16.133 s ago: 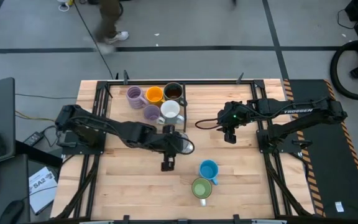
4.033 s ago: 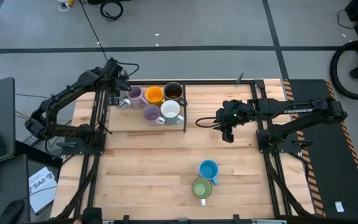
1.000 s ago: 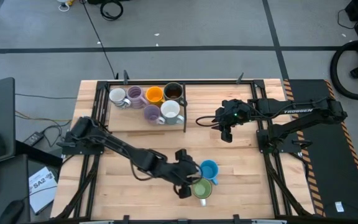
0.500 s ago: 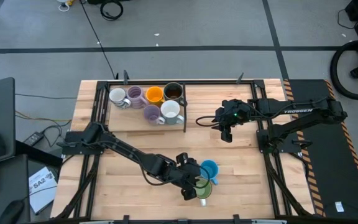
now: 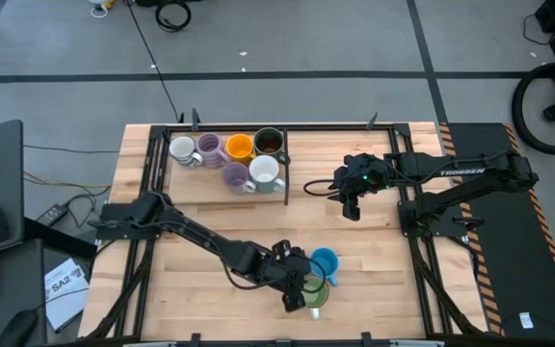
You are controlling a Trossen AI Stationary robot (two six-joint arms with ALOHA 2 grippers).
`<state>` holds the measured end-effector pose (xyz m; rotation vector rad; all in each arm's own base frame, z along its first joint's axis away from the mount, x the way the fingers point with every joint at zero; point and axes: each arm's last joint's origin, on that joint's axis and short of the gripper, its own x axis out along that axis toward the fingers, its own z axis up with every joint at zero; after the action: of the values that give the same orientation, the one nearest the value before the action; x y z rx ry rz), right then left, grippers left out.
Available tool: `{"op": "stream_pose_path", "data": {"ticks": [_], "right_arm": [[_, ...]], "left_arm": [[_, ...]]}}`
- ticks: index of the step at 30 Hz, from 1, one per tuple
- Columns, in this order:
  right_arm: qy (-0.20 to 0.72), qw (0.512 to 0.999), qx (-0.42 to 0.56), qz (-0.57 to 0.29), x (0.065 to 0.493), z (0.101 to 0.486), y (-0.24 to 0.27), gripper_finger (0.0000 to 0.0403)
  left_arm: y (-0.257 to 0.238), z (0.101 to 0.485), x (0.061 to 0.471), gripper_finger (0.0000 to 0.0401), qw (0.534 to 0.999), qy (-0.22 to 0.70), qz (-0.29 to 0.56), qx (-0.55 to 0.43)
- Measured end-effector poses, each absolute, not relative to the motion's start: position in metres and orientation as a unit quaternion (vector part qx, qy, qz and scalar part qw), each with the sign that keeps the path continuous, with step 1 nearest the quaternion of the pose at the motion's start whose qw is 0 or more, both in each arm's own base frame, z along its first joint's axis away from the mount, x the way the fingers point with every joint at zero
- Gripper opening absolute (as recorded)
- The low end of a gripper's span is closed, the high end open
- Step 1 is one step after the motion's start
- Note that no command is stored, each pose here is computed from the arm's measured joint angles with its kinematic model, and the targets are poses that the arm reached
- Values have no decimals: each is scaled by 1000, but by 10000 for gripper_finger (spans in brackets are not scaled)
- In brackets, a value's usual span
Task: Place coffee mugs
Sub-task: Put the green mug on the shelf
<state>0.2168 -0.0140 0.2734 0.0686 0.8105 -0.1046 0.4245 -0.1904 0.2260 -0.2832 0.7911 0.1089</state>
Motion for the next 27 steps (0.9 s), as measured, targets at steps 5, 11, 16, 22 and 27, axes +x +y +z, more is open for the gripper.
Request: {"op": "stream_pose_path", "data": {"ticks": [5, 11, 16, 22, 27], "right_arm": [[394, 917, 33, -51, 217, 273, -14, 148], [393, 918, 33, -51, 217, 274, -14, 148], [392, 918, 33, -51, 217, 274, -14, 148], [393, 918, 33, -51, 217, 274, -14, 148], [392, 918, 33, -51, 217, 274, -14, 148]], "left_arm": [[-191, 216, 427, 137, 905, 399, 45, -140], [-191, 208, 426, 137, 889, 430, 37, -152], [-191, 206, 425, 137, 884, 441, 31, -151], [-191, 206, 424, 113, 881, 448, 26, -153], [-191, 205, 423, 75, 879, 452, 27, -151]]}}
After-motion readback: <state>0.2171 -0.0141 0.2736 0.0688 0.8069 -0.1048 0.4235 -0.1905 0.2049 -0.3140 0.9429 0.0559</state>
